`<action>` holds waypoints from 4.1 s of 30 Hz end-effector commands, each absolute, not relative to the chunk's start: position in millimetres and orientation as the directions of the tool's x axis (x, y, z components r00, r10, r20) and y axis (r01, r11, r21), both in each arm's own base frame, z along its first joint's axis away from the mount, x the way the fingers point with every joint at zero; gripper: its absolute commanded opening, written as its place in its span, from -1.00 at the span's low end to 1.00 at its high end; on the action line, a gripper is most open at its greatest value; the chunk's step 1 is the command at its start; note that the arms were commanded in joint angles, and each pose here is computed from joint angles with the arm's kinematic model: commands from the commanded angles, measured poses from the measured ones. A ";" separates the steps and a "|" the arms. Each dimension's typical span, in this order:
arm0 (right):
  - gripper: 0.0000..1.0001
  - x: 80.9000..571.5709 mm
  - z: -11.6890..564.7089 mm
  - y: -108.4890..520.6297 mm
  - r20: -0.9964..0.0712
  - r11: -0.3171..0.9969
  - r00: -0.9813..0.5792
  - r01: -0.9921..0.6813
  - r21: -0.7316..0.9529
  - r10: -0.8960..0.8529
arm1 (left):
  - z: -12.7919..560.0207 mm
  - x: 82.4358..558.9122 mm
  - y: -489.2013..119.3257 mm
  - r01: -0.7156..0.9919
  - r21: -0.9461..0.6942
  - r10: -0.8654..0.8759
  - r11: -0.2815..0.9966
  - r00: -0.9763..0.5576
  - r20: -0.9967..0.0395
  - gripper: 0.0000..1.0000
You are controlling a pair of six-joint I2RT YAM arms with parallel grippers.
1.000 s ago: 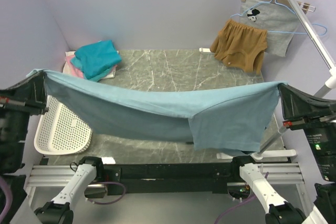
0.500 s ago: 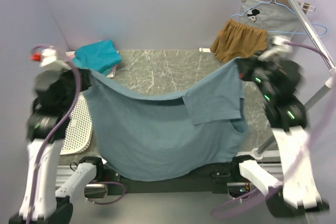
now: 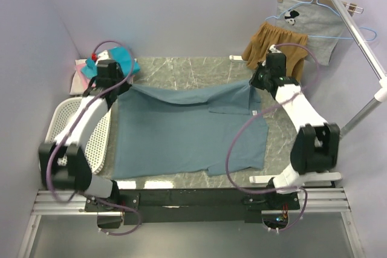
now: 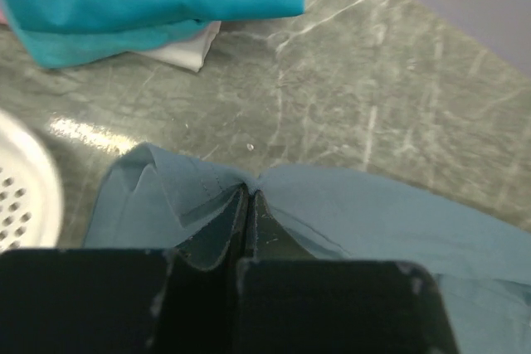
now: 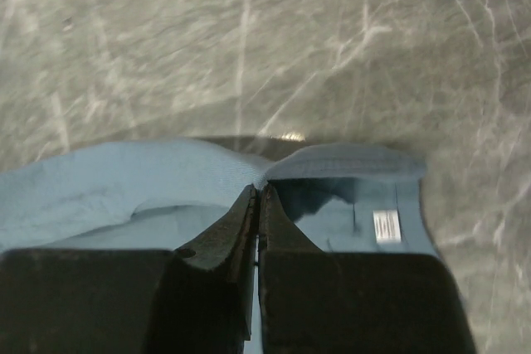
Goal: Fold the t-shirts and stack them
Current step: Flatten out the tshirt, then fold the flattened tshirt in 1/3 of the way
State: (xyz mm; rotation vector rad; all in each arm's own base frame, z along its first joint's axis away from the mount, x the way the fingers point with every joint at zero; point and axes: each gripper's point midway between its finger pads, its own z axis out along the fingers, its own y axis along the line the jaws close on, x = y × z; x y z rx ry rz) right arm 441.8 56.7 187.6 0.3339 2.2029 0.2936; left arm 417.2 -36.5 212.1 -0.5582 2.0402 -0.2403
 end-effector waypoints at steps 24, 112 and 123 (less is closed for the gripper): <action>-0.12 473.7 124.7 17.3 -0.633 0.924 -0.676 0.237 0.299 0.378 | 66.4 438.3 -20.8 -0.481 -0.195 -0.466 0.855 -0.546 -0.696 -0.99; -1.00 391.8 135.5 63.3 -0.587 0.905 -0.726 0.118 0.409 0.359 | 51.6 441.8 -42.1 -0.437 -0.138 -0.405 0.889 -0.606 -0.685 -0.99; -1.00 323.1 134.4 78.8 -0.496 0.885 -0.790 0.121 0.450 0.361 | 50.4 441.4 -42.1 -0.435 -0.134 -0.401 0.890 -0.611 -0.682 -0.99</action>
